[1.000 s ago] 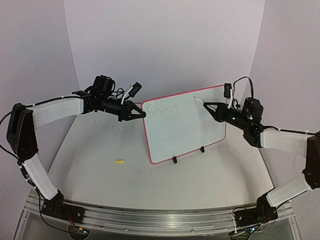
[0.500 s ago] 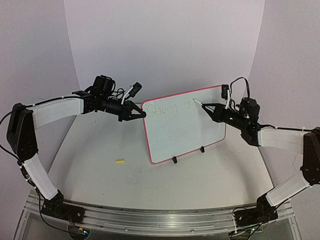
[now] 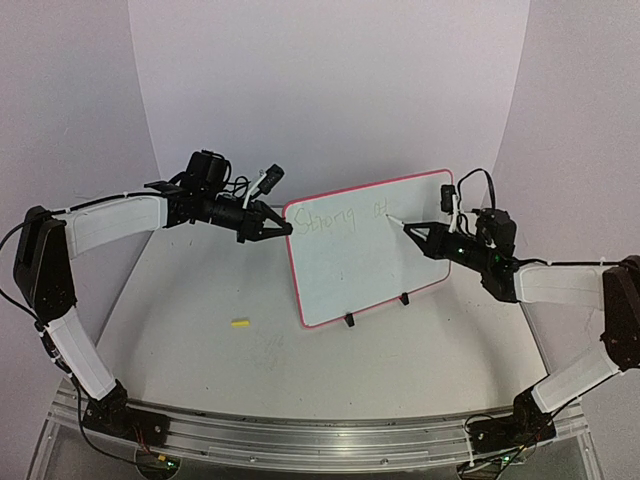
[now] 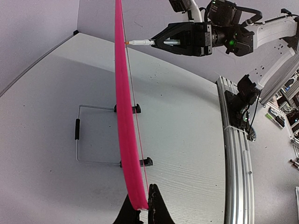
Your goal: Write a sentence on the whiteboard
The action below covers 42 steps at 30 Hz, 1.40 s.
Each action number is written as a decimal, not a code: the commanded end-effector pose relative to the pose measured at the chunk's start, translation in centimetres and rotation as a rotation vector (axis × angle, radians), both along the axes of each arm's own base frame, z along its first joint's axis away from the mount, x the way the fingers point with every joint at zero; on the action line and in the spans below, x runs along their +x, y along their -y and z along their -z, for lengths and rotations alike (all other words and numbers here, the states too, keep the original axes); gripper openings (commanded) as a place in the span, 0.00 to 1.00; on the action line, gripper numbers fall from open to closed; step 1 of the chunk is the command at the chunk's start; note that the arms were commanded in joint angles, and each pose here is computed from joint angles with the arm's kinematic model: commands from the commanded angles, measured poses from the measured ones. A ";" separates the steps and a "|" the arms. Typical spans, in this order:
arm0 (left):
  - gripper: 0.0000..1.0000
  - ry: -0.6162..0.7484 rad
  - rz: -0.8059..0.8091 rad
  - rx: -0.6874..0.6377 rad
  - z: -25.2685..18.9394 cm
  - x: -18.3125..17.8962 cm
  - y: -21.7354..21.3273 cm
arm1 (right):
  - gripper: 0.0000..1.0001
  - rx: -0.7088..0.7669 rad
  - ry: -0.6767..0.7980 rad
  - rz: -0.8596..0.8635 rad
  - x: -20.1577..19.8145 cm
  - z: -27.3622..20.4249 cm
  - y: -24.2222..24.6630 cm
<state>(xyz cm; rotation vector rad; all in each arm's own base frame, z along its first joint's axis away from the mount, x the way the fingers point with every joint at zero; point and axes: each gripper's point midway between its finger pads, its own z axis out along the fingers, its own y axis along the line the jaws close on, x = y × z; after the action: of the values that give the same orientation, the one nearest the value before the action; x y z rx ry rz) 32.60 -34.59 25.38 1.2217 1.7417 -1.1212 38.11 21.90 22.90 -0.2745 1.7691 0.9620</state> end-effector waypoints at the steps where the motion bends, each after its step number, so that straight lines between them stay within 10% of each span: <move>1: 0.00 -0.010 0.025 0.053 2.0 -0.6 0.7 | 0.00 -0.004 0.025 0.051 0.3 -0.4 0.6; 17: 0.00 -0.008 0.018 0.047 1.7 -0.6 0.7 | 0.00 0.045 0.186 0.103 -2.5 -7.3 2.6; 42: 0.00 0.006 0.016 0.051 1.3 -0.7 0.5 | 0.00 0.006 0.127 -0.078 -2.8 -5.3 3.6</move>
<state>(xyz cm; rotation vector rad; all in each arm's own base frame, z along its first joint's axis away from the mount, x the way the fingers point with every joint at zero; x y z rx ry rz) 32.51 -34.72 25.37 1.2243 1.7412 -1.1195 35.04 17.57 26.82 -0.3073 1.6935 0.9460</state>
